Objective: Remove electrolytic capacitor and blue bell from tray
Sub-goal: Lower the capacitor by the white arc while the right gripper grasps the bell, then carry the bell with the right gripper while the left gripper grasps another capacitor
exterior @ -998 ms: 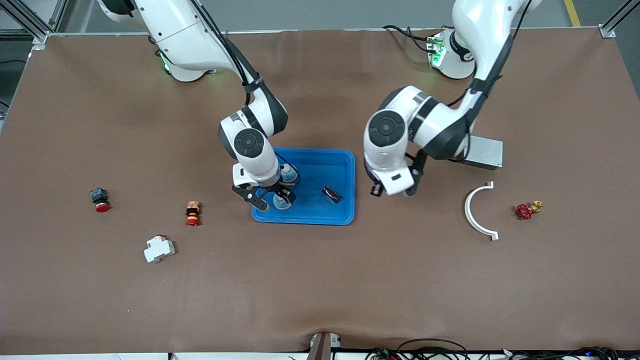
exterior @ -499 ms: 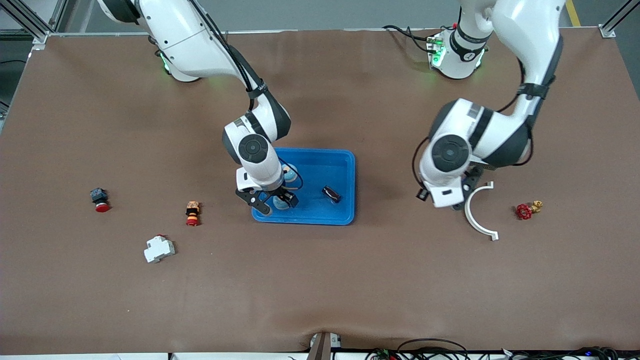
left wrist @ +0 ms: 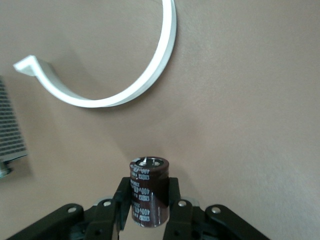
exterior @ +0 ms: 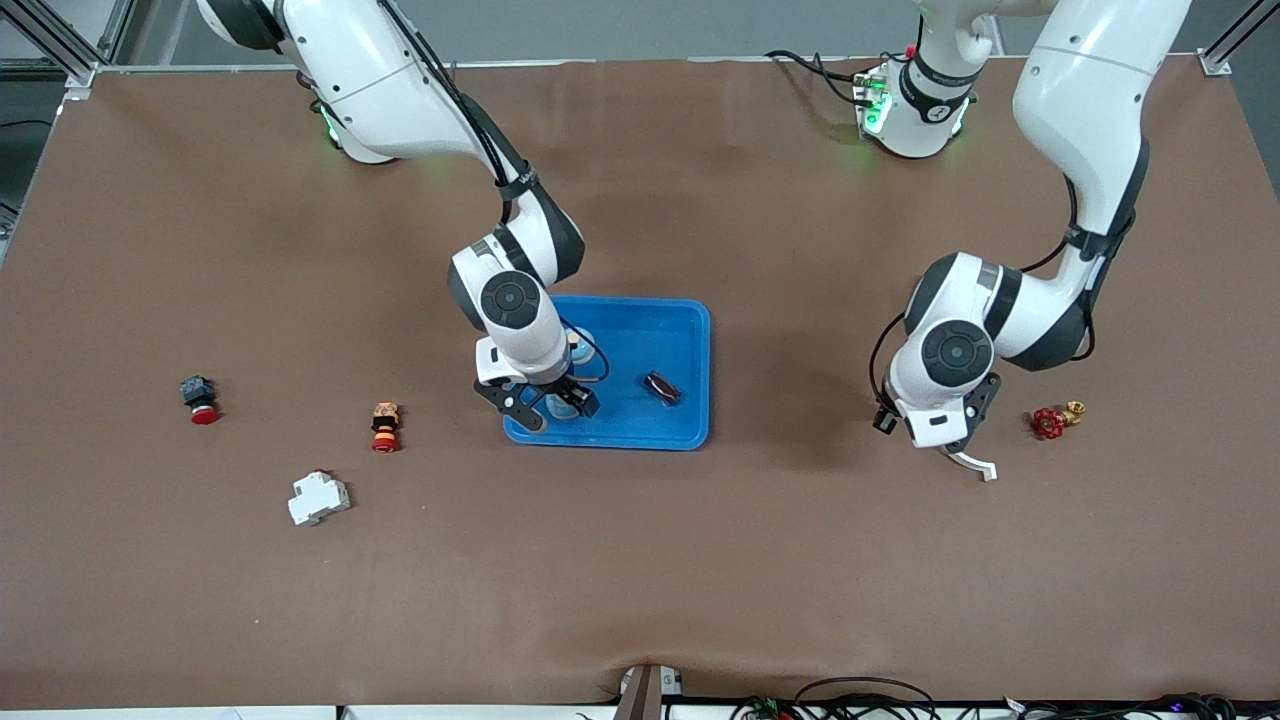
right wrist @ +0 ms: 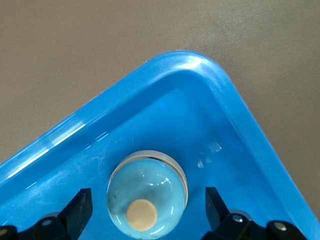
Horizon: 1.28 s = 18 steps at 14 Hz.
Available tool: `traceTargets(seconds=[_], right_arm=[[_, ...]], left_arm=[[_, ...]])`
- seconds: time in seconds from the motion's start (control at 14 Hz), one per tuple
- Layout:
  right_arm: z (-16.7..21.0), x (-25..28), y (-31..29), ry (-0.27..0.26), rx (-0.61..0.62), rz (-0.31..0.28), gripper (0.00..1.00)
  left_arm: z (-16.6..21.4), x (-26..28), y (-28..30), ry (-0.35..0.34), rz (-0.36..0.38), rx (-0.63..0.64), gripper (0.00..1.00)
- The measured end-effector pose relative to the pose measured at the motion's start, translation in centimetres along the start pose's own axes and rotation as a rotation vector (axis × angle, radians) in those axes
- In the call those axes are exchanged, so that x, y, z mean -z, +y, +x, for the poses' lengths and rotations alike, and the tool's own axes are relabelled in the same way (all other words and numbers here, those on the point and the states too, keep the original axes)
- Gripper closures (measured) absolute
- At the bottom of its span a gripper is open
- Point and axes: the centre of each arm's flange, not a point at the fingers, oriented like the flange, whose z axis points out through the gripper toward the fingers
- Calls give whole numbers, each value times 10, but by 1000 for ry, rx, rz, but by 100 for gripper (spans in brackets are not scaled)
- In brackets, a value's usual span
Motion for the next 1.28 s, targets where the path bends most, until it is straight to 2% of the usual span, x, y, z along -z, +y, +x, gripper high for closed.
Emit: traceTargets(seconds=[0.21,0.29,0.36,0.43,0.57,0.78,0.86,1.07,1.28], right_arm=[[0,0,-2,2,1,2,0],[1,1,-2,4,3,4,6],[1,2,-4,9,9,4,6],[1,4,-5,13,14,6,14],[2,6,-7,14,14,8,37],[2,8,-9,15,13,12,37],[2,8,-9,15,13,12,37],[2,12,-11,3,15,-18,37],[3,38,-24,-30,23,-109,37]], left_arm=[[2,-17,3,-7,-9,-1,66],[5,-18,2,-6,-8,2,66],[8,-18,1,-6,-8,7,66],[11,-18,0,-6,-8,10,62],[13,-18,0,-6,-10,19,42],[4,-5,10,-5,-38,76,13],[-6,6,18,-6,-59,88,1],[-61,50,50,-12,-148,108,0],[-126,78,71,-7,-202,74,0]])
